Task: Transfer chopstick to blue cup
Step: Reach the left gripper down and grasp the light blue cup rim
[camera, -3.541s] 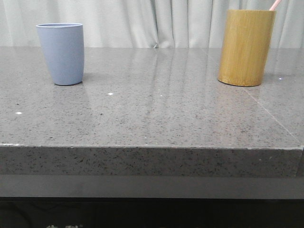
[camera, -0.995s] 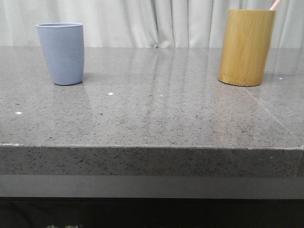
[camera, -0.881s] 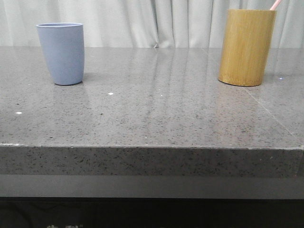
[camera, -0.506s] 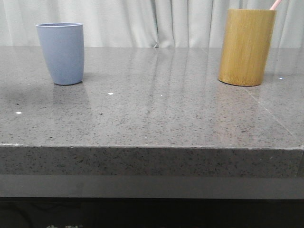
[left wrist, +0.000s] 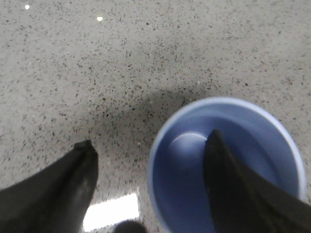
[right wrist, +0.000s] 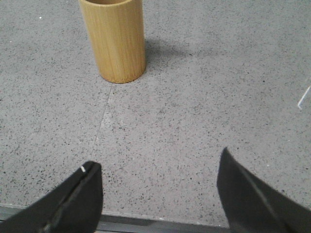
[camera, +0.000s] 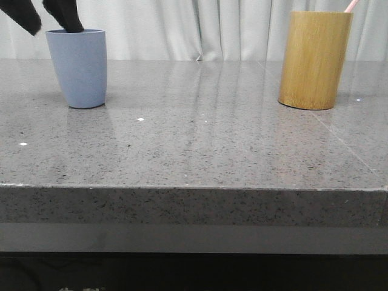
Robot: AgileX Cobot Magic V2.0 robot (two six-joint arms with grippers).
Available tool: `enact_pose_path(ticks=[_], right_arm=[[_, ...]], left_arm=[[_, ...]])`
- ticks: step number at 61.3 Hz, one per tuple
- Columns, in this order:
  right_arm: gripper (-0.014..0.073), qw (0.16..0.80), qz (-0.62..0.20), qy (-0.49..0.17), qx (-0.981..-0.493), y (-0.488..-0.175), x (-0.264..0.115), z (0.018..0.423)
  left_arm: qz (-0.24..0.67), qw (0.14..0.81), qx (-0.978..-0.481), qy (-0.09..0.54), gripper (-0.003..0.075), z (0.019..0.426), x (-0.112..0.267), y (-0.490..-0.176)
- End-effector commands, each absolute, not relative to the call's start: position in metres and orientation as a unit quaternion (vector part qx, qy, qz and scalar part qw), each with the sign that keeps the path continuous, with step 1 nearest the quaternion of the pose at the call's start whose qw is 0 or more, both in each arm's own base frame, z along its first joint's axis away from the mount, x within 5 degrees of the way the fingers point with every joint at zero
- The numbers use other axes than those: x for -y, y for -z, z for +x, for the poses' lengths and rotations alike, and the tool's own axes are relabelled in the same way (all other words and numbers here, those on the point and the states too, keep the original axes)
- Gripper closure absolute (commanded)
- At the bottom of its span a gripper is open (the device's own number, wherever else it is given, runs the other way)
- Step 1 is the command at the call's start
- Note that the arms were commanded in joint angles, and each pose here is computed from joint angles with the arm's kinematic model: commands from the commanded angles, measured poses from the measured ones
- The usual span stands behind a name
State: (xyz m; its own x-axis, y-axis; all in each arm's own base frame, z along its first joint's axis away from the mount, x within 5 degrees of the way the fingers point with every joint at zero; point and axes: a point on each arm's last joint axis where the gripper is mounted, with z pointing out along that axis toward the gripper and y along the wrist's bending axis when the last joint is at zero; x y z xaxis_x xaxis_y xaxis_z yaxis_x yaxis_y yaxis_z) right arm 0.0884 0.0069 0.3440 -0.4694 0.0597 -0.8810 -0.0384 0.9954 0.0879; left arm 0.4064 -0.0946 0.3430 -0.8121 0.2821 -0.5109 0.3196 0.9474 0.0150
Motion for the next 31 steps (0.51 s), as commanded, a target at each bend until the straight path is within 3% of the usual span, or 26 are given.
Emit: enact_pose_path(ticks=[1,8,23,28,31], right_arm=[[0.0077,0.548,0.007,-0.049,-0.835,-0.356,-0.007,0.093],[0.0077,0.549,0.007,-0.049,-0.834,-0.356,-0.007,0.093],[0.0077,0.551,0.007,-0.049,-0.833,-0.357,-0.007,0.094],[0.0077,0.549,0.007,-0.049,-0.834,-0.356,-0.007,0.095],[0.0077,0.549,0.007,-0.049,-0.834,-0.356,-0.007,0.095]], left_arm=[[0.151,0.306,-0.939,0.044,0.0325,0.405,0.097,-0.371],[0.146,0.286,-0.946,0.044,0.0403,0.411,0.099,-0.363],[0.147,0.279,-0.948,0.044,0.0680,0.409,0.098,-0.366],[0.147,0.282,-0.947,0.044,0.0741,0.409,0.098,-0.370],[0.150,0.283,-0.946,0.045,0.0739,0.408,0.100,-0.372]])
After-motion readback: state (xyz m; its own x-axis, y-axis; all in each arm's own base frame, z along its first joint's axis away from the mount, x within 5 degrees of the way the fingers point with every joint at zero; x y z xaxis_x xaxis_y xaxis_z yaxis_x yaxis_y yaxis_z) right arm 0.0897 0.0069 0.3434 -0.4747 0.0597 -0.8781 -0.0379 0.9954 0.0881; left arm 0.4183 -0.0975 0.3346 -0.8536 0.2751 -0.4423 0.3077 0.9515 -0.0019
